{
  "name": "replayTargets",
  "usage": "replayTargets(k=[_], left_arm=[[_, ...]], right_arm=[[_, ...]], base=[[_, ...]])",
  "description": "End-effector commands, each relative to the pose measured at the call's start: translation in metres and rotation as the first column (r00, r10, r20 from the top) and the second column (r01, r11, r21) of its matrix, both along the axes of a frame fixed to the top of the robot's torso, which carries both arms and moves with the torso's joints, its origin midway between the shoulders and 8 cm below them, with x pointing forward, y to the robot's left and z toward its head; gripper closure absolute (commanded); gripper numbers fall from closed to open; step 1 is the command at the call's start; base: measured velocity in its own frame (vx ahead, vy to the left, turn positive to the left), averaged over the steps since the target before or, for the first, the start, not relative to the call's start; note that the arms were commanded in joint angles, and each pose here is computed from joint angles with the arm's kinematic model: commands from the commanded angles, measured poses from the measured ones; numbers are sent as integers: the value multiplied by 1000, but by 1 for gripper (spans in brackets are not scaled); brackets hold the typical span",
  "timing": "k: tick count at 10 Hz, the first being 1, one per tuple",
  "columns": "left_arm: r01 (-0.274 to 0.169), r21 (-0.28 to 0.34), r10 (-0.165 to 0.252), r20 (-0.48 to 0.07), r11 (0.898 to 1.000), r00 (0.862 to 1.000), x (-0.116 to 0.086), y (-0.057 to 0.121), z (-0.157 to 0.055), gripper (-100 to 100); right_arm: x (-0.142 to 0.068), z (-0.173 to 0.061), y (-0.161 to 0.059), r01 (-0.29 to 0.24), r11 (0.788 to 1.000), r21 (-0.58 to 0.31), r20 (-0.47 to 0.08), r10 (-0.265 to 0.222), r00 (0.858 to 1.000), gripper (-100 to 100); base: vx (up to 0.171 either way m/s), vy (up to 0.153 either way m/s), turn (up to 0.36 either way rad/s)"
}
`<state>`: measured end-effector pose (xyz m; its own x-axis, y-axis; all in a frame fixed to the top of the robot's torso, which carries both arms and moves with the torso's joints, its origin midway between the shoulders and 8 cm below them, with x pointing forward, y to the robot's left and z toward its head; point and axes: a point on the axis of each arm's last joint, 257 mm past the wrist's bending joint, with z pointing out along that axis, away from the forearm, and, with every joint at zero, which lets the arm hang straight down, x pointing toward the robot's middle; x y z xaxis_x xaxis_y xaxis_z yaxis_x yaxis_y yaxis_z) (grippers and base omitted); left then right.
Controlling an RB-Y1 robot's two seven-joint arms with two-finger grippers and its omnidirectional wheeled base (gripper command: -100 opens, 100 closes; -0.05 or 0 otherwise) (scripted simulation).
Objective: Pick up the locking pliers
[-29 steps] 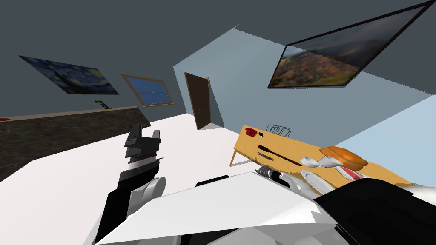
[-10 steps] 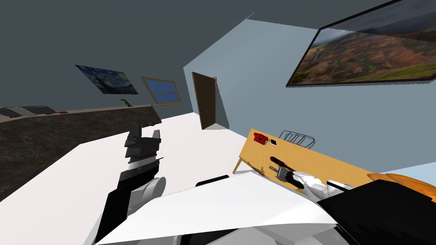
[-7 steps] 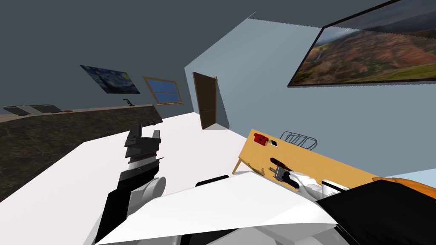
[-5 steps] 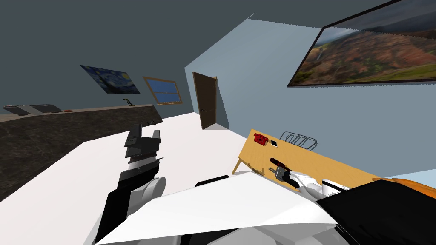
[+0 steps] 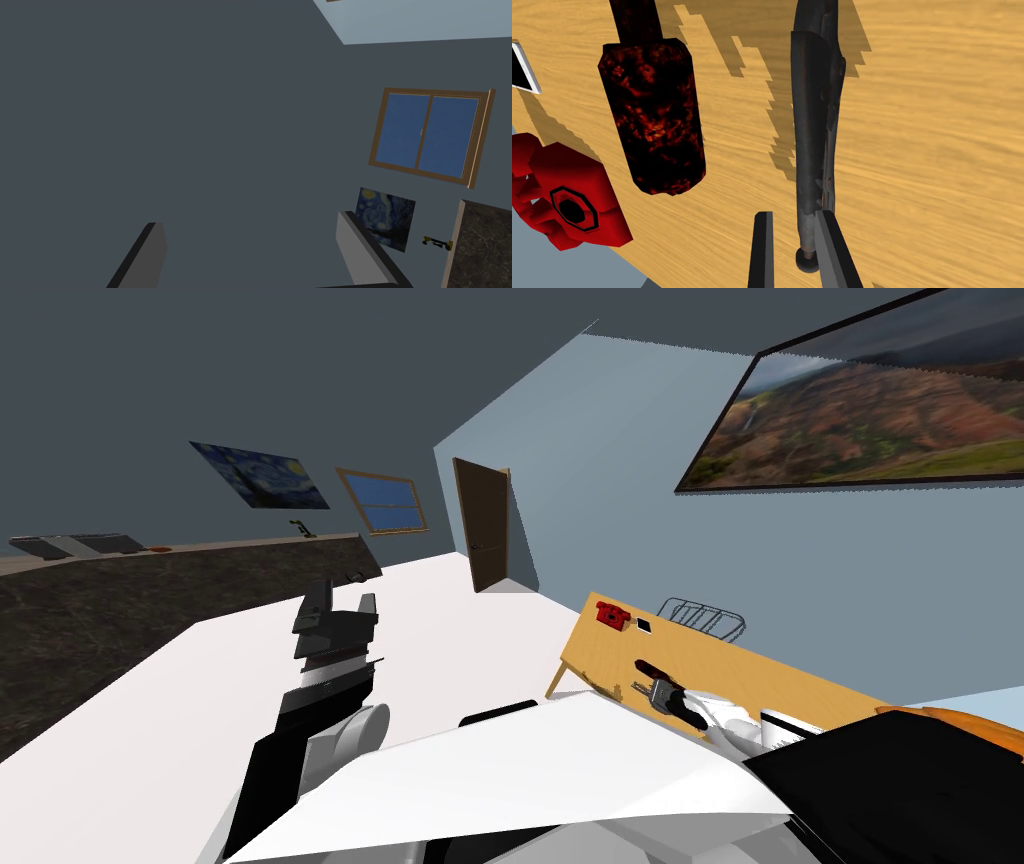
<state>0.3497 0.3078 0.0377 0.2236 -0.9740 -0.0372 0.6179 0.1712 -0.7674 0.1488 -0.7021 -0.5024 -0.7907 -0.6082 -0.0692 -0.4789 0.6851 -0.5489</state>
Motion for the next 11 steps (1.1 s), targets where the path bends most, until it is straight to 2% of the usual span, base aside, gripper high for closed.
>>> replayTargets(k=[1, 5, 9, 11], left_arm=[[0, 0, 0, 0, 1000, 1000, 0, 0, 0, 0], [0, 0, 0, 0, 1000, 1000, 0, 0, 0, 0], [0, 0, 0, 0, 1000, 1000, 0, 0, 0, 0], [0, 0, 0, 0, 1000, 1000, 0, 0, 0, 0]], right_arm=[[-1, 16, -17, -1, 1000, -15, -5, 1, 1000, -100], [-9, 30, -32, -3, 1000, -17, -20, 3, 1000, -100], [-32, 51, -51, -11, 1000, -6, -68, 10, 998, -100], [-51, 64, -60, -22, 1000, 11, -113, 23, 993, -100]], base=[[61, 79, -21], [59, 89, -14], [62, 95, -19], [96, 132, -44]])
